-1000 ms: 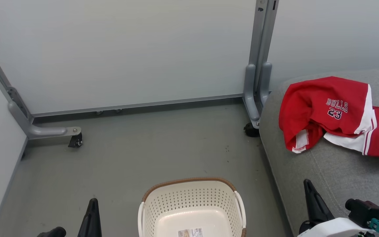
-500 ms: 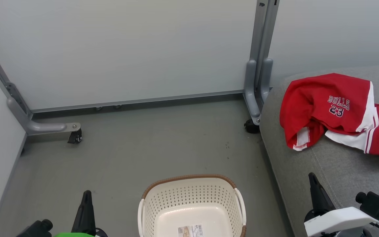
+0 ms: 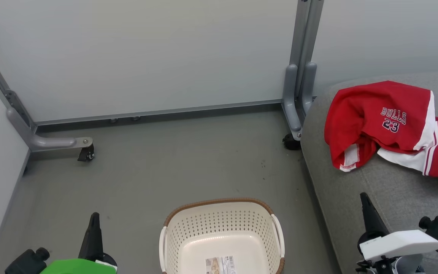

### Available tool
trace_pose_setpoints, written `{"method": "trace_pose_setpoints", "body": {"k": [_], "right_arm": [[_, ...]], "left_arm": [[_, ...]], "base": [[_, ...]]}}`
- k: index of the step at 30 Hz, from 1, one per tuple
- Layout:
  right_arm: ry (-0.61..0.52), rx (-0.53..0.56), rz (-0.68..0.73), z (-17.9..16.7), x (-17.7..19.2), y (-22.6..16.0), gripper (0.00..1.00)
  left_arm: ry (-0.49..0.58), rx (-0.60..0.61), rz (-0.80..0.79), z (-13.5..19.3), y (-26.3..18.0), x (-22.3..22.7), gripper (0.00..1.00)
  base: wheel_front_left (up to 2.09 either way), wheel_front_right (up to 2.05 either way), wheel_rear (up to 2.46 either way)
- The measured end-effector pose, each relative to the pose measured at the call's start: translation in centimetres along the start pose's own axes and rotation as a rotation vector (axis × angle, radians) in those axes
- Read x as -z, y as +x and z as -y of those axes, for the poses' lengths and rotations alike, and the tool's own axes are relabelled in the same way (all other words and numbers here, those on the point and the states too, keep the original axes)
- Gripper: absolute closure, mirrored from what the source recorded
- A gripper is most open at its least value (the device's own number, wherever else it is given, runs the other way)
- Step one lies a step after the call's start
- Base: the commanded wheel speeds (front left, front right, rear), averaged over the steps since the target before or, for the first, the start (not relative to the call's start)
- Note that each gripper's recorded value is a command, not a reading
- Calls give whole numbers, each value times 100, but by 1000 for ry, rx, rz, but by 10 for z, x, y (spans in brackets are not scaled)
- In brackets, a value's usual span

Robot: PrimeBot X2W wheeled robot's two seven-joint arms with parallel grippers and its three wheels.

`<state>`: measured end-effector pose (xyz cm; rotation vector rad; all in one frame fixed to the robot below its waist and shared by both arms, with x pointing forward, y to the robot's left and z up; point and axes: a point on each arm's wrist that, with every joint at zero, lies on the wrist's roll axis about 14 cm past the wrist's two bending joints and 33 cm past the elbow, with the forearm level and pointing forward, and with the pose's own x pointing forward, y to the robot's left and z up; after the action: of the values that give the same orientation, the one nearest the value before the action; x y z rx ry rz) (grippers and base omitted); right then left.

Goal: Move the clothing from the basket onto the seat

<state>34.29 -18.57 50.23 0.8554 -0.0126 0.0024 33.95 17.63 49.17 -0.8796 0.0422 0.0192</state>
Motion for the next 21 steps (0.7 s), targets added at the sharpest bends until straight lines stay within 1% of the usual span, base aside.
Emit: {"method": "trace_pose_setpoints", "body": {"k": [21], "right_arm": [[240,17,-3,3,-6,15,100]], "left_arm": [[-236,-8,-5,-3,15,-7,100]], "base": [[0,0,0]]}}
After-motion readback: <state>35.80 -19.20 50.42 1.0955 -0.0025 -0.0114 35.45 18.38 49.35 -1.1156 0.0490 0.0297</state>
